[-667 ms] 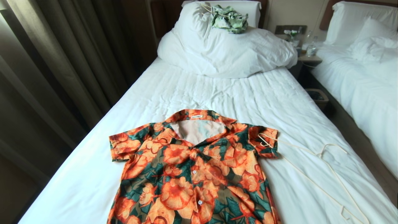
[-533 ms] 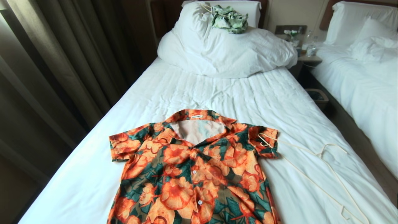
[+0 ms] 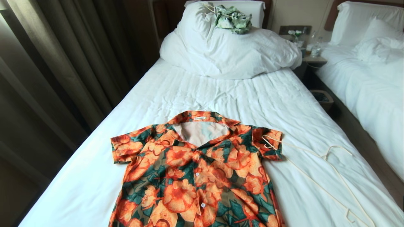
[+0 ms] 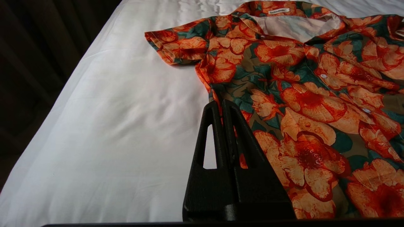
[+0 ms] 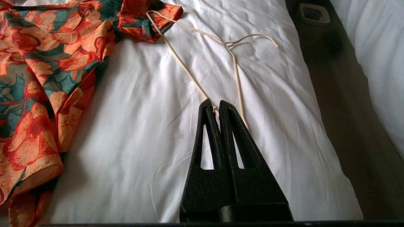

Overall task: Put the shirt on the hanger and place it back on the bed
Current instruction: Lift the shirt and hanger

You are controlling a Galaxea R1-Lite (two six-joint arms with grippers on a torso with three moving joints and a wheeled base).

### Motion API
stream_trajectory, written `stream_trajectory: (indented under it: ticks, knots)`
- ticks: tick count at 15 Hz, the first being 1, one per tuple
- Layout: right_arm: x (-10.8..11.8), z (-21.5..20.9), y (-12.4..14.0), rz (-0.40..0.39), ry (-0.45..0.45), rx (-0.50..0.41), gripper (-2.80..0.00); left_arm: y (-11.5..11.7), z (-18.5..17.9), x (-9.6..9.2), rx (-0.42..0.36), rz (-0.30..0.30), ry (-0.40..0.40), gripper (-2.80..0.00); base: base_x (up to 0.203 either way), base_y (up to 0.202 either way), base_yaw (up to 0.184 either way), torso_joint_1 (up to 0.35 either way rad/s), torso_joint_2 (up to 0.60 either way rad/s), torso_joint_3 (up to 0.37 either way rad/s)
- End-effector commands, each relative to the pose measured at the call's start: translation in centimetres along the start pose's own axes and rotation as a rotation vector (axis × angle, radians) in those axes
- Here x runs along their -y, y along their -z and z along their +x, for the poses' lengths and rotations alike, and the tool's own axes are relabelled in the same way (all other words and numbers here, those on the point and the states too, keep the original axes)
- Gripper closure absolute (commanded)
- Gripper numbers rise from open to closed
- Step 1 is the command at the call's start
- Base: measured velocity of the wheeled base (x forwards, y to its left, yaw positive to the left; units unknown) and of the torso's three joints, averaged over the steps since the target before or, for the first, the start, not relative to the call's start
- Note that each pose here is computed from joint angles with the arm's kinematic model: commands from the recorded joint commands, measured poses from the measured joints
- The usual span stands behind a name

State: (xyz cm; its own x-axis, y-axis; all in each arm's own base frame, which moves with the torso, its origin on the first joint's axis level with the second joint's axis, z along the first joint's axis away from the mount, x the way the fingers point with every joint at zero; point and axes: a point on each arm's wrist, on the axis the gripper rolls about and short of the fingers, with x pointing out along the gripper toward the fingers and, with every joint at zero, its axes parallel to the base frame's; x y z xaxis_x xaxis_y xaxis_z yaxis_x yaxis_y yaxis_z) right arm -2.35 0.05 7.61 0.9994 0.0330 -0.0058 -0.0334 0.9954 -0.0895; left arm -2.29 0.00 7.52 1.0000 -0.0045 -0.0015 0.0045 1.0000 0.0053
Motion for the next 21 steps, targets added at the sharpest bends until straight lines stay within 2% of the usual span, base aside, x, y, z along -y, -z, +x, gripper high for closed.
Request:
stream_trajectory:
  ticks: [1,3,5,7,9,12,14,17,21]
  knots:
    - [0.0,-0.1,-0.5,-0.002,-0.003,0.016,0.0,0.0,0.0,0.0,-0.002,0.001,0.0,0.0,0.0,0.0,0.0,0.0,0.0,0.0]
    - [0.2,-0.4,-2.6,0.002,-0.012,0.034,0.0,0.0,0.0,0.0,-0.002,0.0,0.0,0.0,0.0,0.0,0.0,0.0,0.0,0.0]
    - [0.4,-0.1,-4.8,0.014,-0.024,-0.007,0.0,0.0,0.0,0.0,-0.002,0.001,0.0,0.0,0.0,0.0,0.0,0.0,0.0,0.0]
    - [0.6,1.1,-6.6,0.06,-0.027,-0.085,0.0,0.0,0.0,0.0,-0.002,0.001,0.0,0.0,0.0,0.0,0.0,0.0,0.0,0.0]
    - [0.8,3.4,-8.8,0.184,-0.022,-0.178,0.0,0.0,0.0,0.0,-0.002,0.001,0.0,0.0,0.0,0.0,0.0,0.0,0.0,0.0]
    - [1.2,8.6,-11.4,0.498,0.003,-0.346,0.0,0.0,0.0,0.0,-0.002,0.001,0.0,0.0,0.0,0.0,0.0,0.0,0.0,0.0]
    - [1.2,12.2,-11.2,0.643,-0.013,-0.453,0.0,0.0,0.0,0.0,-0.002,0.001,0.0,0.0,0.0,0.0,0.0,0.0,0.0,0.0]
    - [1.9,17.4,-9.5,0.773,-0.021,-0.572,0.0,0.0,0.0,0.0,-0.002,0.001,0.0,0.0,0.0,0.0,0.0,0.0,0.0,0.0]
    - [4.4,24.1,-4.8,0.885,0.107,-0.798,0.0,0.0,0.0,0.0,-0.002,0.001,0.0,0.0,0.0,0.0,0.0,0.0,0.0,0.0]
